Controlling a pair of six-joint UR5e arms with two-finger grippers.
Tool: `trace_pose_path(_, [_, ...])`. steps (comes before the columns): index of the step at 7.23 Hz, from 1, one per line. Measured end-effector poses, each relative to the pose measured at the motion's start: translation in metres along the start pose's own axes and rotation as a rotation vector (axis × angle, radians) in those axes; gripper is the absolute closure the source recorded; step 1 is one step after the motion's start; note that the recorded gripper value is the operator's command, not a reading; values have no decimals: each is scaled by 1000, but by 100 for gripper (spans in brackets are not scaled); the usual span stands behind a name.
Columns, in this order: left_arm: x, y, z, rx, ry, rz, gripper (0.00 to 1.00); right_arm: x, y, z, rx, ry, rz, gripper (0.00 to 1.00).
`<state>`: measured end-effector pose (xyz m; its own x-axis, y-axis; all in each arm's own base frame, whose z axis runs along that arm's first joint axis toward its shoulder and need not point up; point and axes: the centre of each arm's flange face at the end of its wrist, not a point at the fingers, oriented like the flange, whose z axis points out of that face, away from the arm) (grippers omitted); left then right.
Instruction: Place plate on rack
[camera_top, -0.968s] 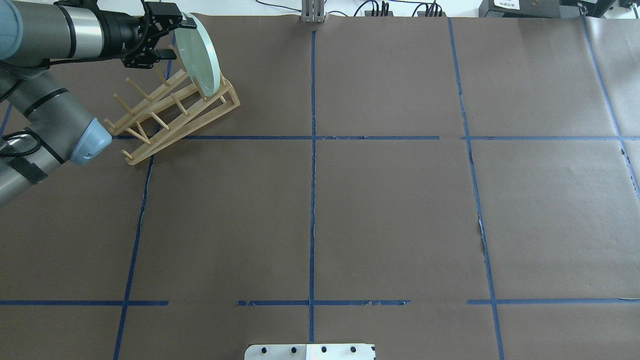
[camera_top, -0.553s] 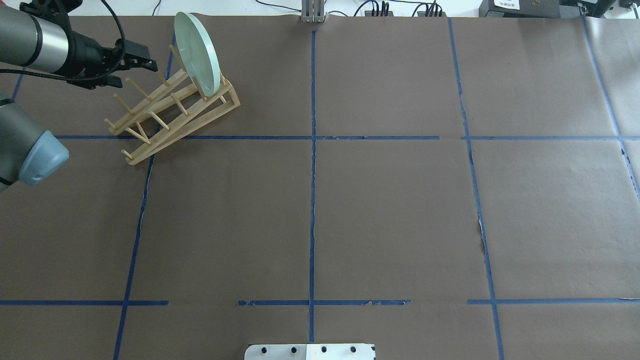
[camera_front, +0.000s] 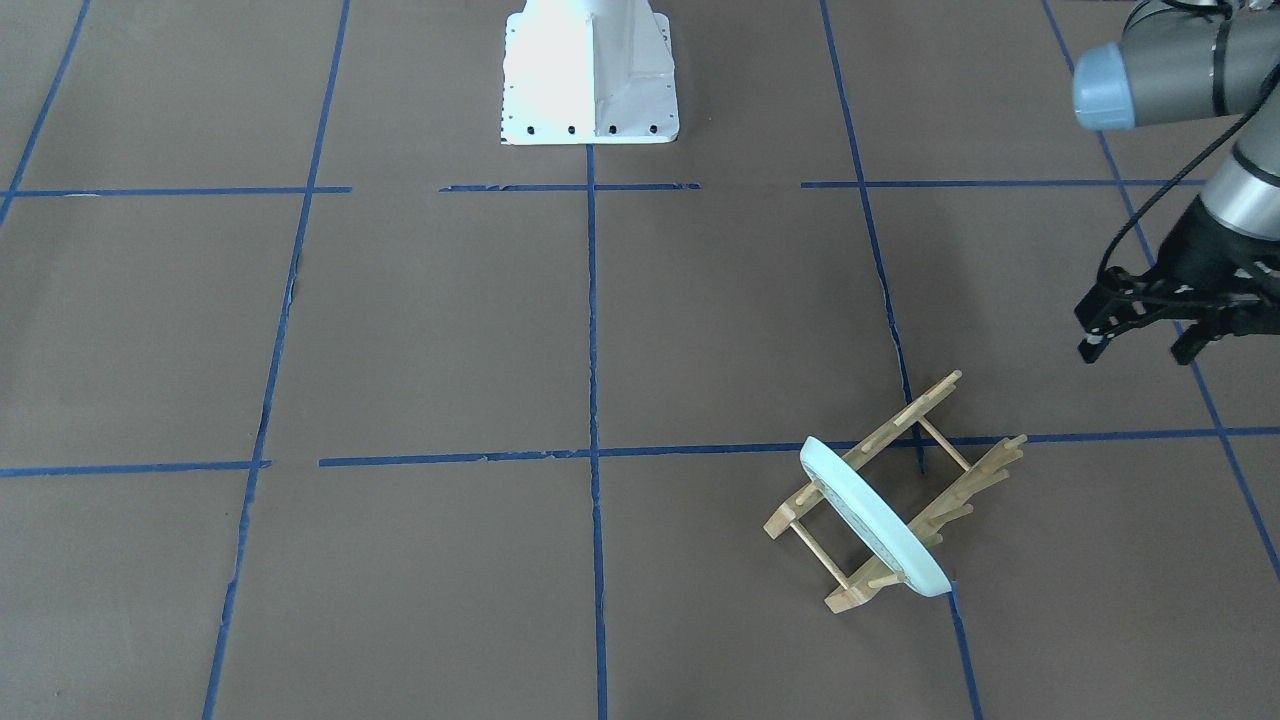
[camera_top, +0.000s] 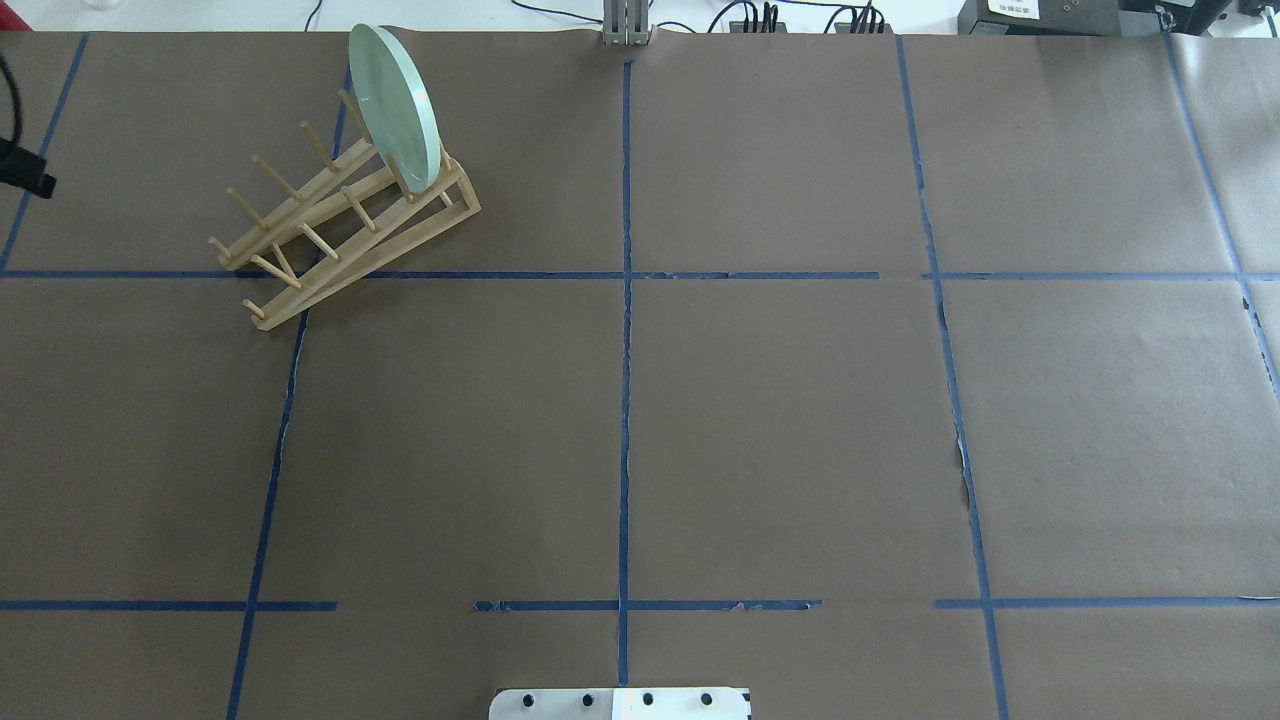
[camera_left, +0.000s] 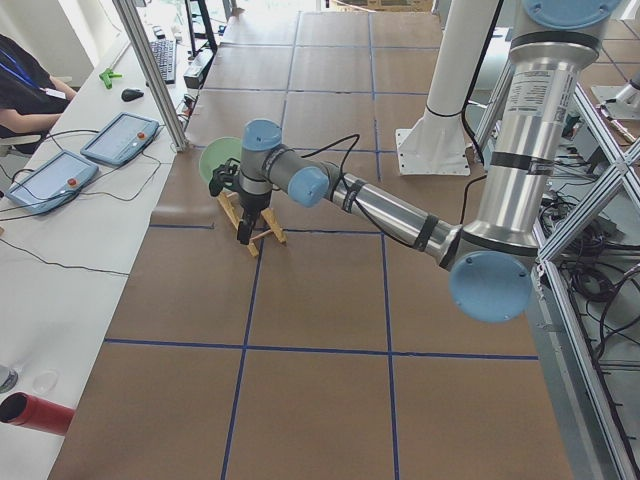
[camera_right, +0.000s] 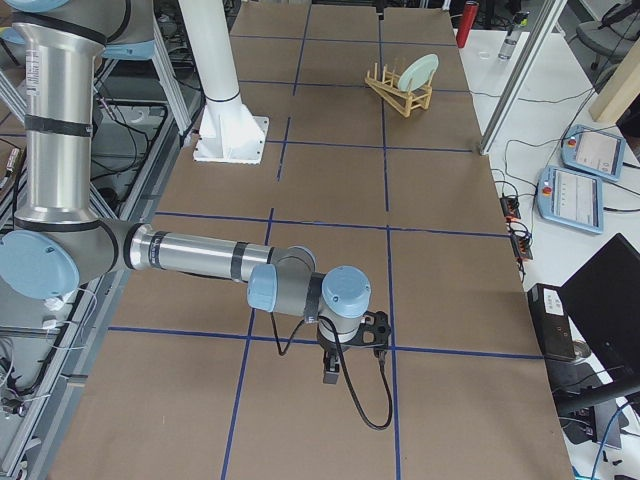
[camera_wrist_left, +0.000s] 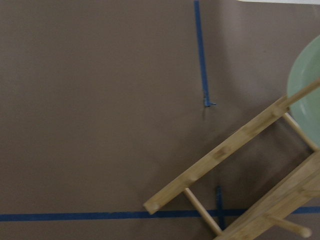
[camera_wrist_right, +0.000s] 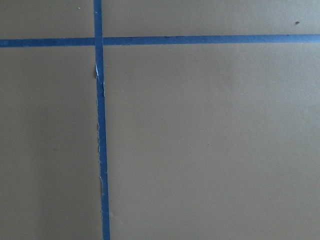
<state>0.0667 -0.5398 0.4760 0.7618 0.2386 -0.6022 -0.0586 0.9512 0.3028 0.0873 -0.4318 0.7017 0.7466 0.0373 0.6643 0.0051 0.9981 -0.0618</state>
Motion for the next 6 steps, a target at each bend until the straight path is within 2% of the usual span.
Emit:
trace_pose_path(1, [-58,31,-2,-47,-6,60,0,0,0,0,0,0,0,0])
trace_pose_path(2, [-111,66,4,-90,20,56,0,0,0,0,0,0,0,0])
trace_pose_path(3, [-147,102,16,-125,74,8,0,0,0,0,0,0,0,0])
trace_pose_path(4, [-167,126,22,-139,106,-34,0,0,0,0,0,0,0,0])
trace_pose_path(6, [-182,141,21,-135,118,-64,0,0,0,0,-1,0,0,0])
